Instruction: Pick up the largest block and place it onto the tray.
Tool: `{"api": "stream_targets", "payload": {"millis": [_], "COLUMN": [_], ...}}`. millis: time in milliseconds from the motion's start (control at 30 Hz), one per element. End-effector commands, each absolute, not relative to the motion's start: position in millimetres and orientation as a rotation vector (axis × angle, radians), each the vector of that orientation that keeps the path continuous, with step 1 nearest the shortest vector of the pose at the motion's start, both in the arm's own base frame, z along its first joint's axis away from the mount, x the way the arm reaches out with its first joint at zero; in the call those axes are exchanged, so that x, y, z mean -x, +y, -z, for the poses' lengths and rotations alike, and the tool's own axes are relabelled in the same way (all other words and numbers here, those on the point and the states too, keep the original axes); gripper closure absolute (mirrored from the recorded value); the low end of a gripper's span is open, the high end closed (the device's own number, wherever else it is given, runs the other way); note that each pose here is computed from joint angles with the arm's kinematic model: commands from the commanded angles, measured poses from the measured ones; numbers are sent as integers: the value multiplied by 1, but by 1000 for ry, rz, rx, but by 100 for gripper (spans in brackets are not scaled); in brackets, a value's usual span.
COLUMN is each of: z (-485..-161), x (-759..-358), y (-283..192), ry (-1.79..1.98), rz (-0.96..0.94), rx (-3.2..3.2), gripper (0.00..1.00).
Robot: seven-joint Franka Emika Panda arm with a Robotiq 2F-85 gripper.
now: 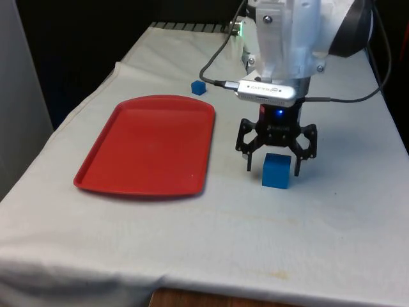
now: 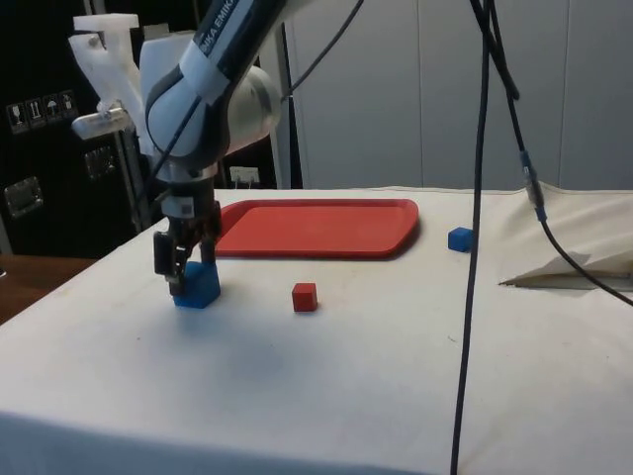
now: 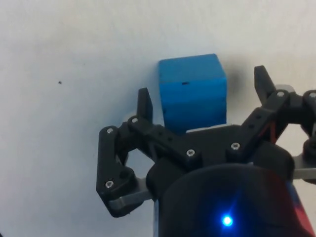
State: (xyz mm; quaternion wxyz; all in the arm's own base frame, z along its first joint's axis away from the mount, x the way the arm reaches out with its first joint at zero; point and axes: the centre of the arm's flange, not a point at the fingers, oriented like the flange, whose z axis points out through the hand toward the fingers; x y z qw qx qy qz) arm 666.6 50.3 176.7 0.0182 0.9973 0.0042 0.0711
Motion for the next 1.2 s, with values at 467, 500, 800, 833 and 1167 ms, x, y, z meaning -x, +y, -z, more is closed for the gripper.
{"api": "stream_targets", "payload": {"millis": [467,500,800,833,1167], "z": [-171,-171,-195,-193,-231], "x": [-667,-667,-670,-671,-673], "y": [47,47,43,44,30], "ry": [7,7,-8,-5,-43], "rz": [-243,-243,-251,-255,-268], "rx": [-3108,-3108,-3102,-3103,-3110], "gripper": [95,95,95,95,95]}}
